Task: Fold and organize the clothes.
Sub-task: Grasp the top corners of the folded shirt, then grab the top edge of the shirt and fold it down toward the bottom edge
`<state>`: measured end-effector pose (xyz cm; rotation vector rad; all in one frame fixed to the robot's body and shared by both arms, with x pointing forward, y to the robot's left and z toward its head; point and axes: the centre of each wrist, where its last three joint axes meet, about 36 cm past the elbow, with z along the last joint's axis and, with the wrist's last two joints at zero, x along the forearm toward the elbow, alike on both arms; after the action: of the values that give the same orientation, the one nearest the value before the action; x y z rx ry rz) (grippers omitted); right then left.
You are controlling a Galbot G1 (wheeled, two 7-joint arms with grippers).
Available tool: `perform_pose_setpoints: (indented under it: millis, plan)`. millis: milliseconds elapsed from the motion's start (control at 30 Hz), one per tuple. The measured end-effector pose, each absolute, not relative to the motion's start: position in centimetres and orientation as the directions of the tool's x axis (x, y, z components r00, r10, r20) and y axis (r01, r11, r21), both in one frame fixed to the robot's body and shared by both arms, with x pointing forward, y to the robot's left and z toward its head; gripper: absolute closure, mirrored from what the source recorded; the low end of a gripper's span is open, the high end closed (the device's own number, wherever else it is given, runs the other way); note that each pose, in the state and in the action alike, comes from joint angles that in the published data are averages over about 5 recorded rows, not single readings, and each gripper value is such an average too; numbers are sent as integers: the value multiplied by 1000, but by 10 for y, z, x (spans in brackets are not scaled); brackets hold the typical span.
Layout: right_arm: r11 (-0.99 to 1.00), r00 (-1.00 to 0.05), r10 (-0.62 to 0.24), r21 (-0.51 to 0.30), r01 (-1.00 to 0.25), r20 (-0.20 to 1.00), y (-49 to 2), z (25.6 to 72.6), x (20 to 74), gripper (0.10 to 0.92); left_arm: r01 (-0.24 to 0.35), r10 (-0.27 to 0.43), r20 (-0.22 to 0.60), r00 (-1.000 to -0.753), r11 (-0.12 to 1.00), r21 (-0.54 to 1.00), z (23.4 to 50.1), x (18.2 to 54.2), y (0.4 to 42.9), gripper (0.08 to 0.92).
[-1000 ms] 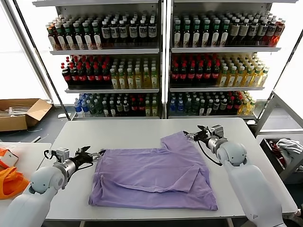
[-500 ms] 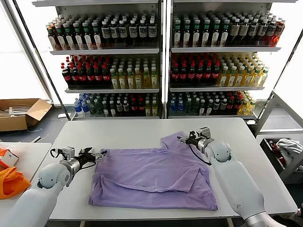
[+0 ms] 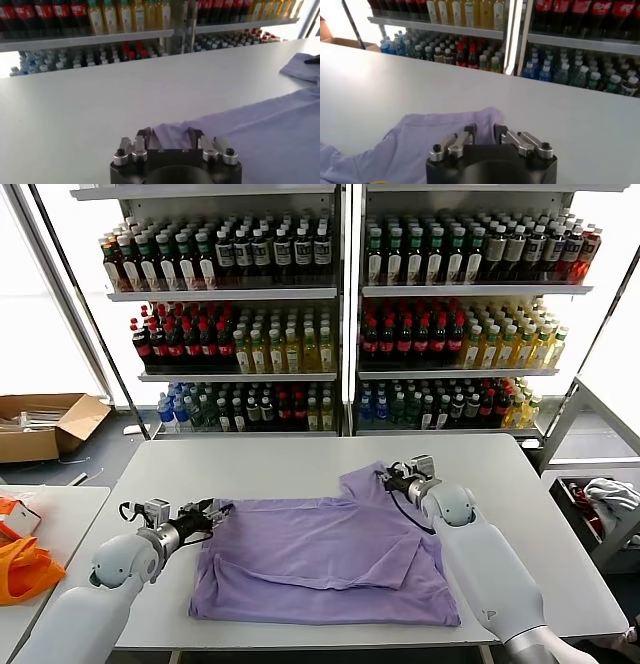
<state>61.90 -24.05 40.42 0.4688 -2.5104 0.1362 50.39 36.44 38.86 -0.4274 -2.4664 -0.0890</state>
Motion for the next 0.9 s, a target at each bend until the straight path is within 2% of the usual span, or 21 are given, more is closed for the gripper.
perform_pose_setpoints:
  millis: [200, 267, 433, 533, 900]
  plan:
    - [935, -777, -309, 25, -354, 549, -240, 407, 615, 888, 338, 295, 599, -745, 940, -44, 389, 503, 364, 708]
    - [935, -781, -313, 33, -352, 540, -240, 410, 613, 913, 340, 297, 598, -745, 939, -43, 390, 503, 365, 760]
    - [937, -799, -323, 56, -344, 507, -242, 421, 607, 916, 340, 299, 590, -750, 940, -44, 394, 500, 366, 887]
    - [938, -810, -331, 75, -339, 485, -245, 429, 601, 916, 336, 297, 579, -759, 941, -43, 400, 497, 368, 910]
    - [931, -845, -364, 125, -343, 390, -263, 459, 559, 916, 339, 307, 502, -809, 940, -29, 438, 473, 369, 913]
